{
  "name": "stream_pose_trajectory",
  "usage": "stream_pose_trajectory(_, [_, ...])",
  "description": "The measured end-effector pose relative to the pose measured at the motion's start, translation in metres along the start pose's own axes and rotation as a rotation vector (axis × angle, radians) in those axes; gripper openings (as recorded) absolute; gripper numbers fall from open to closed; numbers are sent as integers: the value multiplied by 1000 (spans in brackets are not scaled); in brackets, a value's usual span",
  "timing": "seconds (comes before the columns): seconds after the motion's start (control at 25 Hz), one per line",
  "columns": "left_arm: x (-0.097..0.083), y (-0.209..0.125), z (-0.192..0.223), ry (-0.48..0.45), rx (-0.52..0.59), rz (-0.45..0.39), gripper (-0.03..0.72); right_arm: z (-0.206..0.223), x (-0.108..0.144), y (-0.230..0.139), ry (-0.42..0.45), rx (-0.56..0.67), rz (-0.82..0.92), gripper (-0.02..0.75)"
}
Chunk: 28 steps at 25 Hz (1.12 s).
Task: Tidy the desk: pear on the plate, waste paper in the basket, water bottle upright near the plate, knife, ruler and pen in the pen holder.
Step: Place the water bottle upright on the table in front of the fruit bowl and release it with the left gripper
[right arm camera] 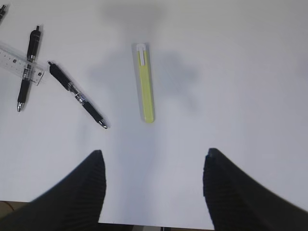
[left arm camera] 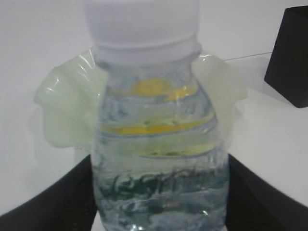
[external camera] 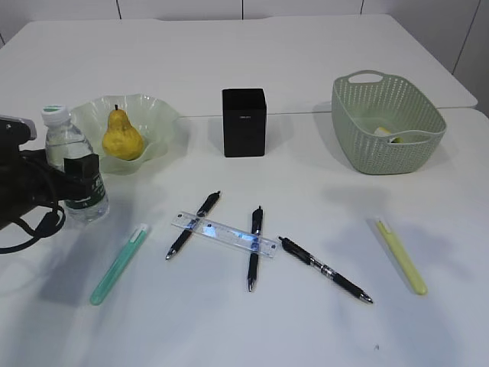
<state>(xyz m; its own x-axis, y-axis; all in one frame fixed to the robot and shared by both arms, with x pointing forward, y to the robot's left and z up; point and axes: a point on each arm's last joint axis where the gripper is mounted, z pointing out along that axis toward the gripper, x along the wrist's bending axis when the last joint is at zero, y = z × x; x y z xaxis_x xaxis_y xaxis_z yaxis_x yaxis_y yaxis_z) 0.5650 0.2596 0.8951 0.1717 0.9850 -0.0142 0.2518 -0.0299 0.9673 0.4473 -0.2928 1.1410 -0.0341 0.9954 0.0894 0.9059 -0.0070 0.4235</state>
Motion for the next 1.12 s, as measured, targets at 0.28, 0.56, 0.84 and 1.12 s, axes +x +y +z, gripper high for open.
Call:
stream_pose_trajectory(0.28, [0, 1, 1, 0, 1, 0, 531, 0, 0, 0, 0, 0, 0, 501])
stream_pose_trajectory(0.56, [0, 0, 1, 2, 16, -10, 549, 0, 0, 0, 0, 0, 0, 500])
stream_pose_trajectory(0.84, [0, 0, 1, 2, 15, -18, 552, 0, 0, 0, 0, 0, 0, 500])
stream_pose_trajectory(1.12, [0, 16, -3, 1, -49, -15, 554, 0, 0, 0, 0, 2, 0, 498])
